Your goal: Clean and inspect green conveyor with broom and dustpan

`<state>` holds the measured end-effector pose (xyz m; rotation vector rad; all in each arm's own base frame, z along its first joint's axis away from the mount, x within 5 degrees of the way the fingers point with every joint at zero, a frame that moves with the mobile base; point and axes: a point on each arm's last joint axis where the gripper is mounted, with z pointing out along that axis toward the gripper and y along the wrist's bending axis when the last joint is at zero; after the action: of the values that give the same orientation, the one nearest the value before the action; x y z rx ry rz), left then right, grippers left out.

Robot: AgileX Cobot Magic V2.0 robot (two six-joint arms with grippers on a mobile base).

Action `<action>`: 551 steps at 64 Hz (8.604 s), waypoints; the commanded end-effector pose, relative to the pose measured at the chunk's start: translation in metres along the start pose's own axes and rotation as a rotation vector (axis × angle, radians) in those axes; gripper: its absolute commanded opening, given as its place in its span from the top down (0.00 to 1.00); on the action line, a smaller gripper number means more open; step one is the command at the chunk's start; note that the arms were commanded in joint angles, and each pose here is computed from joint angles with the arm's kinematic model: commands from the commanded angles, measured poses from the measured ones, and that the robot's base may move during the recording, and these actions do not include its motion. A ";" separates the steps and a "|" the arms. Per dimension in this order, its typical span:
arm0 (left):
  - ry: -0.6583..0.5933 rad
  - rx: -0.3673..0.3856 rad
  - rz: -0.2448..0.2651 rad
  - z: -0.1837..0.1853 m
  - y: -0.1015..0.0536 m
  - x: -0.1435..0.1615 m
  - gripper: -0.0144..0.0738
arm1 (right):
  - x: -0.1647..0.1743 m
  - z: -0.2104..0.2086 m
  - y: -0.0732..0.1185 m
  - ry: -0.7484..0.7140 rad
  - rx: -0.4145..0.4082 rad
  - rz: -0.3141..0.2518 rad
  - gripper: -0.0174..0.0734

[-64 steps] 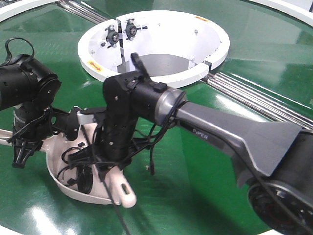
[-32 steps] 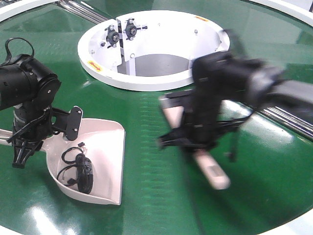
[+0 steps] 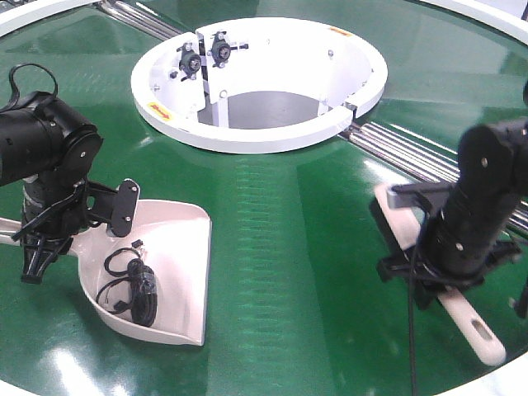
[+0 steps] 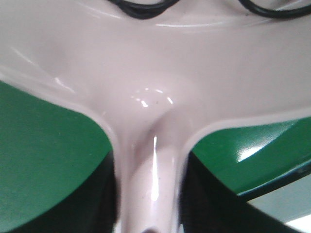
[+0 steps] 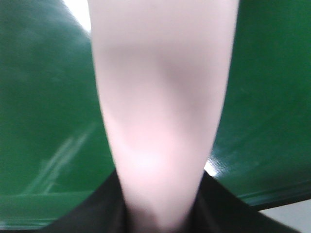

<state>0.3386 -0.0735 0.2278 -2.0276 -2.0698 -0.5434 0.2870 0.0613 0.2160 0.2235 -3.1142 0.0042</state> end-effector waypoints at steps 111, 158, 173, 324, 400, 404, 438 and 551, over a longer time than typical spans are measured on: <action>-0.082 -0.044 -0.034 -0.020 0.000 -0.001 0.78 | -0.005 0.017 -0.002 -0.017 -0.007 -0.012 0.79; -0.136 -0.006 -0.136 -0.020 -0.003 -0.006 0.23 | -0.006 0.020 -0.002 -0.008 -0.007 0.001 0.24; -0.140 -0.011 -0.233 -0.029 -0.007 0.000 0.21 | -0.001 -0.001 -0.002 -0.094 -0.011 -0.001 0.23; -1.494 -0.791 -1.115 -0.051 -0.263 0.073 0.85 | 0.242 -0.044 -0.016 -1.607 -0.004 -0.100 0.74; -1.504 -0.821 -1.220 -0.027 -0.264 0.069 0.84 | 0.242 -0.044 -0.016 -1.615 -0.009 -0.097 0.82; -1.509 -0.849 -1.297 -0.018 -0.265 0.071 0.84 | 0.242 -0.044 -0.016 -1.615 -0.009 -0.097 0.82; -1.370 -1.048 -1.447 0.019 -0.284 0.072 0.84 | 0.242 -0.044 -0.016 -1.615 -0.009 -0.097 0.82; -1.487 -0.940 -1.496 0.018 -0.284 0.069 0.84 | 0.241 -0.044 -0.021 -1.613 0.077 -0.043 0.82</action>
<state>0.0567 -0.0010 0.1990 -0.0586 -4.7237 0.0256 0.0502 0.0095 0.2501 0.6008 -4.6019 -0.2314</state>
